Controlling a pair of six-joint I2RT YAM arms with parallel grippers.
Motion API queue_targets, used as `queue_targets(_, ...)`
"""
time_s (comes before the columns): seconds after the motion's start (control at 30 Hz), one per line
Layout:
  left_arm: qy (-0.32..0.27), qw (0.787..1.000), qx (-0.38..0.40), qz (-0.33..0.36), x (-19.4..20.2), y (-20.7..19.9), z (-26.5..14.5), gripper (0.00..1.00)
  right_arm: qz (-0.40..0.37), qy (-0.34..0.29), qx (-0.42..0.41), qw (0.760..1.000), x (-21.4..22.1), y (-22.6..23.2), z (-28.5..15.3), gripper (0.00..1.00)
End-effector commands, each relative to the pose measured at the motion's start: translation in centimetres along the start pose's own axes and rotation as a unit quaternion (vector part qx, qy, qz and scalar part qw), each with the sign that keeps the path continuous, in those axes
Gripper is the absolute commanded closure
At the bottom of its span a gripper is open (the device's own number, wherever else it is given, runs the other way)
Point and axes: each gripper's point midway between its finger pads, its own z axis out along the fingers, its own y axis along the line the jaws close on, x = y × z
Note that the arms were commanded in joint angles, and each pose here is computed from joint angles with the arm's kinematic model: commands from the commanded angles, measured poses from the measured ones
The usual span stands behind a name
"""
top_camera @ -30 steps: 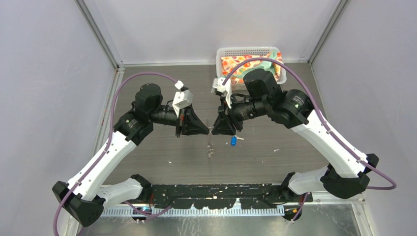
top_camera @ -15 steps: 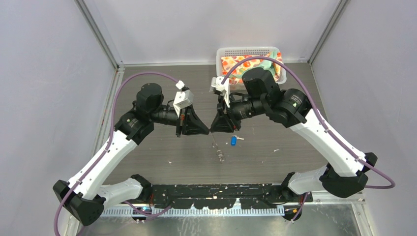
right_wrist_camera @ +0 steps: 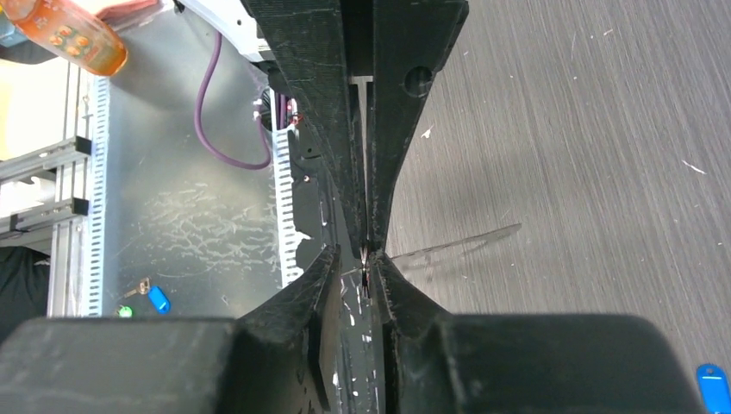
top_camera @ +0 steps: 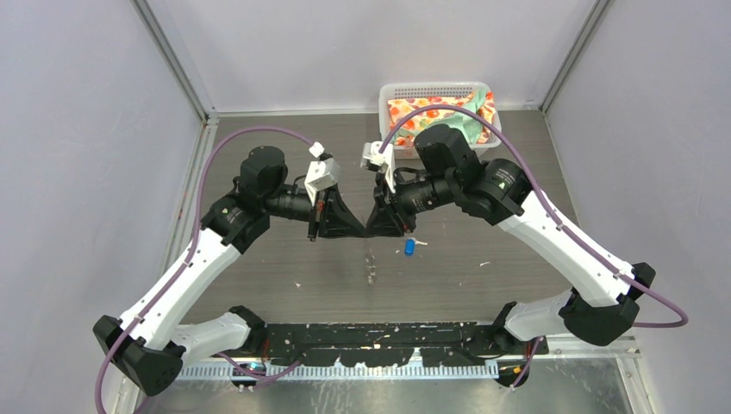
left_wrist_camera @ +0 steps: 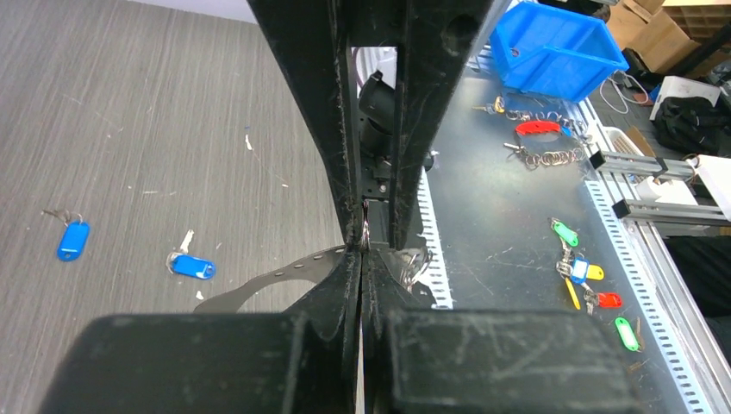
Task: Put the keys on the keyring
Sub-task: Adjust the keyring.
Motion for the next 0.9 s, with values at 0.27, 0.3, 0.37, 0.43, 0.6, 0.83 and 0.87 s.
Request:
queue_targets(0.27,-0.020,0.999,0.013,0.039,-2.2,-1.2,-0.4,1.00,-0.044,-0.088,0.028,0.995,-2.1,0.3,-1.2,0.99)
queue_targets(0.3,-0.021,0.999,0.012,0.037,-2.2,-1.2,-0.4,0.98,-0.052,-0.101,0.028,0.993,-2.2,0.4,-1.4,0.99)
queue_targets(0.37,-0.021,0.999,0.013,0.034,-2.1,-1.4,-0.4,0.81,-0.076,-0.132,0.031,0.988,-2.6,0.7,-1.9,0.99)
queue_targets(0.43,-0.019,0.999,0.011,0.031,-1.9,-1.5,-0.5,0.73,-0.100,-0.172,0.036,0.979,-3.4,1.1,-2.7,0.99)
queue_targets(0.6,-0.013,0.999,0.022,0.022,-1.6,-2.1,-0.7,0.74,-0.126,-0.213,0.033,0.968,-4.3,1.8,-3.5,0.99)
queue_targets(0.83,-0.039,0.999,0.018,0.017,-2.8,-1.6,-0.3,0.74,-0.111,-0.246,0.015,0.963,-4.7,1.9,-2.8,0.99)
queue_targets(0.87,-0.043,0.999,0.019,0.020,-3.1,-1.7,-0.3,0.73,-0.109,-0.249,0.014,0.962,-4.6,2.0,-2.7,0.99)
